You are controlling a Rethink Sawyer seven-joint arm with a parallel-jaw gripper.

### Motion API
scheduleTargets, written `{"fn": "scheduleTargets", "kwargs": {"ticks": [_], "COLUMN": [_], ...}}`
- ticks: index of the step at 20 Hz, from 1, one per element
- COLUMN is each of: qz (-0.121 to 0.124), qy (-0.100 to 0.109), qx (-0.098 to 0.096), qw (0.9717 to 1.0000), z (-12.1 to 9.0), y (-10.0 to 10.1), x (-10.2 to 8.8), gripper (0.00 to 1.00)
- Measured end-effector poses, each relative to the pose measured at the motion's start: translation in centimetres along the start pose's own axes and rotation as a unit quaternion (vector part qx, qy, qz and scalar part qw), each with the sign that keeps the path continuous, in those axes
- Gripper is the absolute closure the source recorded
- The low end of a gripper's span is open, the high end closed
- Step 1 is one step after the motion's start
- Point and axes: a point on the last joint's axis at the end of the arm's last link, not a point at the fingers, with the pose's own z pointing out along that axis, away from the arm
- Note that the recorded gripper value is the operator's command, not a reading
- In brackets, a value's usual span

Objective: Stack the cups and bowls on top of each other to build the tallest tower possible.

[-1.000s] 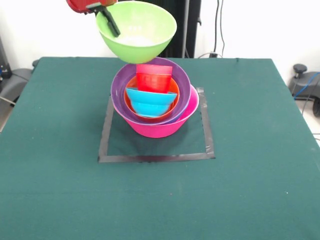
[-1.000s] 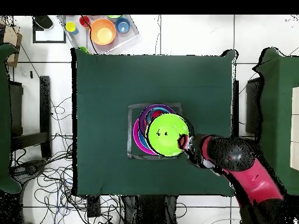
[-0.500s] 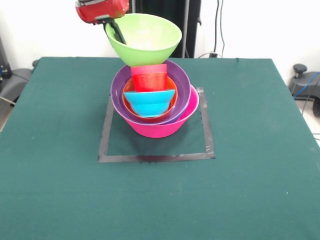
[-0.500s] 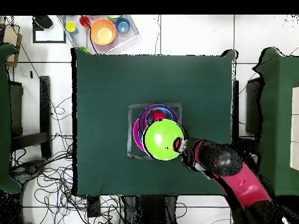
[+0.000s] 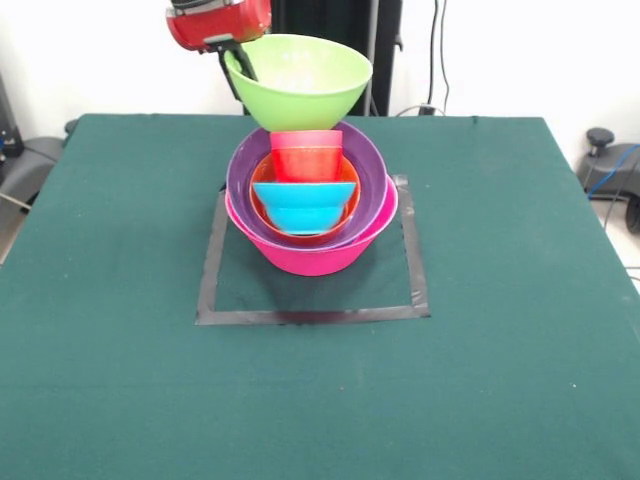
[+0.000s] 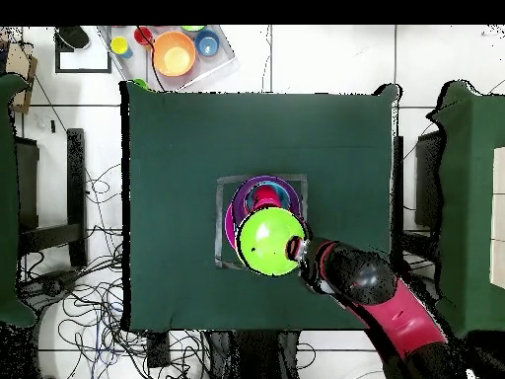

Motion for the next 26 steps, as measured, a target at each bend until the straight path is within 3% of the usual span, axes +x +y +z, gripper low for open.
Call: {"fn": "scheduleTargets", "kwargs": {"ticks": [17, 26], "qz": [0.002, 0.003], "qy": [0.017, 0.061], "qx": [0.002, -0.011], "qw": [0.9998, 0.9981], "z": [1.2, 0.7], "y": [3.8, 5.4], "x": [0.5, -0.3], "gripper": [1.00, 1.00]}}
